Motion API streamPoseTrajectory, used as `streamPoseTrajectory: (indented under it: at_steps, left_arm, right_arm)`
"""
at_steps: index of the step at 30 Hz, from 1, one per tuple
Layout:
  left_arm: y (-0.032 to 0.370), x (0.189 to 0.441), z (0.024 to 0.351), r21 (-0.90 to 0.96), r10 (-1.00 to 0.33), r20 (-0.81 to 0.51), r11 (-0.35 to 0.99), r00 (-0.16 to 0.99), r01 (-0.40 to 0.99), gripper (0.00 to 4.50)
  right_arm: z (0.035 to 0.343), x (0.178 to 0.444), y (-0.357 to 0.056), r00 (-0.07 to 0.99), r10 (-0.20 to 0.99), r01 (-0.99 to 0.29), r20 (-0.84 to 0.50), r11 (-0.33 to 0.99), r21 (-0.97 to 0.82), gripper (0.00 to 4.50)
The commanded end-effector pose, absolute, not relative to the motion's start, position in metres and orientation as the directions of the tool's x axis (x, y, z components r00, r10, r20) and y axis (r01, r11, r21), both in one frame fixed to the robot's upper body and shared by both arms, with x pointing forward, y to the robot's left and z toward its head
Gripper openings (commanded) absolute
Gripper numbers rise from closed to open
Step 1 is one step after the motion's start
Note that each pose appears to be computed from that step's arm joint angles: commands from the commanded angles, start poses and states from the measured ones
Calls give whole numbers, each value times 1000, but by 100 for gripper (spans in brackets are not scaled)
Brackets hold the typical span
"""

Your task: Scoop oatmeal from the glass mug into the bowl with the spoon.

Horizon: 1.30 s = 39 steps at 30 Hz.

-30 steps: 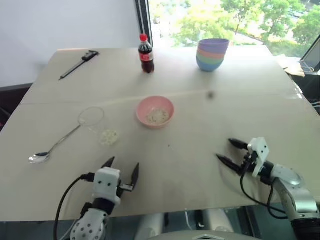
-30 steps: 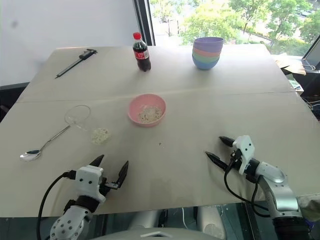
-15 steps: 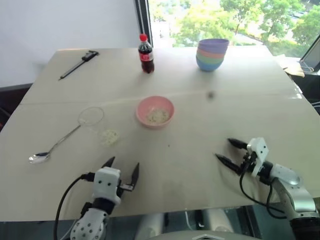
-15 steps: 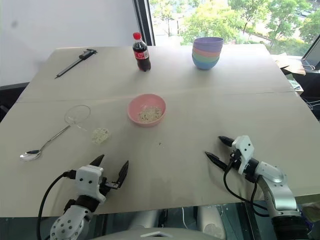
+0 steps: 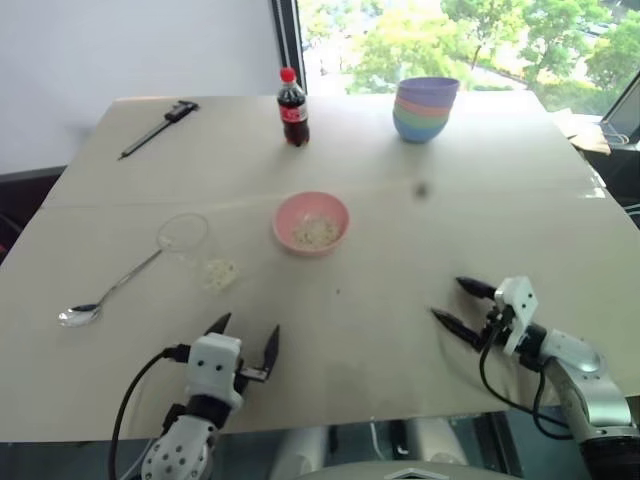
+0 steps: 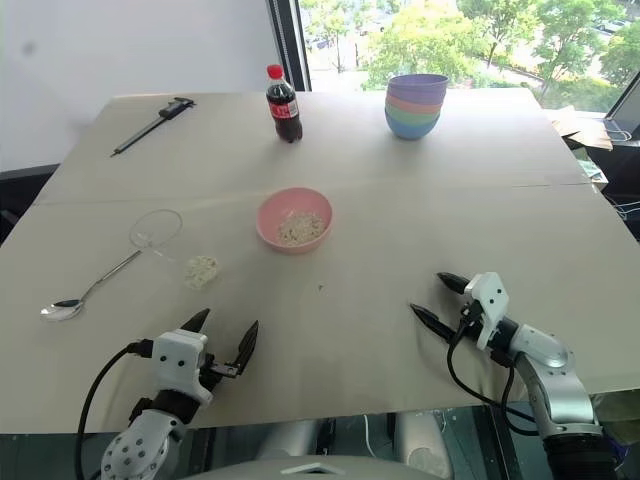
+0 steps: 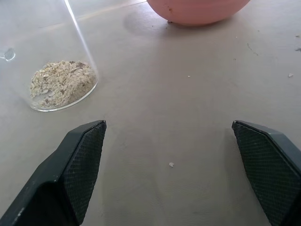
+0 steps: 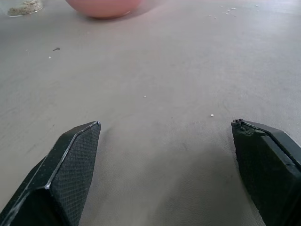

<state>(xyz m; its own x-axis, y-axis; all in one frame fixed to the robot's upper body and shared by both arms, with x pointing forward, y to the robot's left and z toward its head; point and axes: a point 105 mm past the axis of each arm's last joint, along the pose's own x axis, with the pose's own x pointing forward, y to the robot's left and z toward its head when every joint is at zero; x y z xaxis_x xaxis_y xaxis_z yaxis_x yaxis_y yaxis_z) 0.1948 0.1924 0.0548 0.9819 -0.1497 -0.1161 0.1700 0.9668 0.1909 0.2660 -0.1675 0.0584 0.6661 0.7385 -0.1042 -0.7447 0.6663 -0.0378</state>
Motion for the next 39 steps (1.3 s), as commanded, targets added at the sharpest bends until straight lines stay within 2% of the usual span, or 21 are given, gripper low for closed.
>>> streamPoseTrajectory:
  at_steps: [1,3,10,16,24,34,37,39]
  left_arm:
    - [204,193,65,143,-87,-67,985,994,95,445]
    - [221,192,69,122,-31,-65,992,997,39,445]
    - [315,181,90,138,173,-89,977,981,-160,445]
    - [364,192,111,198,158,-121,971,980,-132,445]
    - [402,222,110,225,117,-214,972,970,-67,445]
    - [434,237,84,153,36,-448,988,893,37,445]
    - [436,236,76,123,14,-493,991,870,54,359]
    - [436,236,74,123,3,-507,990,862,69,262]
  right_arm:
    - [62,263,-156,636,767,-771,-85,636,-31,450]
    - [67,263,-149,610,789,-793,-72,609,-35,450]
    - [107,247,-98,361,932,-931,-23,359,-66,450]
    - [143,238,-65,210,977,-973,26,211,-94,450]
    - [150,241,-59,197,980,-973,14,197,-117,450]
    - [152,244,-59,248,968,-960,33,250,-125,450]
    - [152,246,-62,270,962,-954,34,272,-125,450]
    - [151,246,-64,279,960,-951,34,281,-125,450]
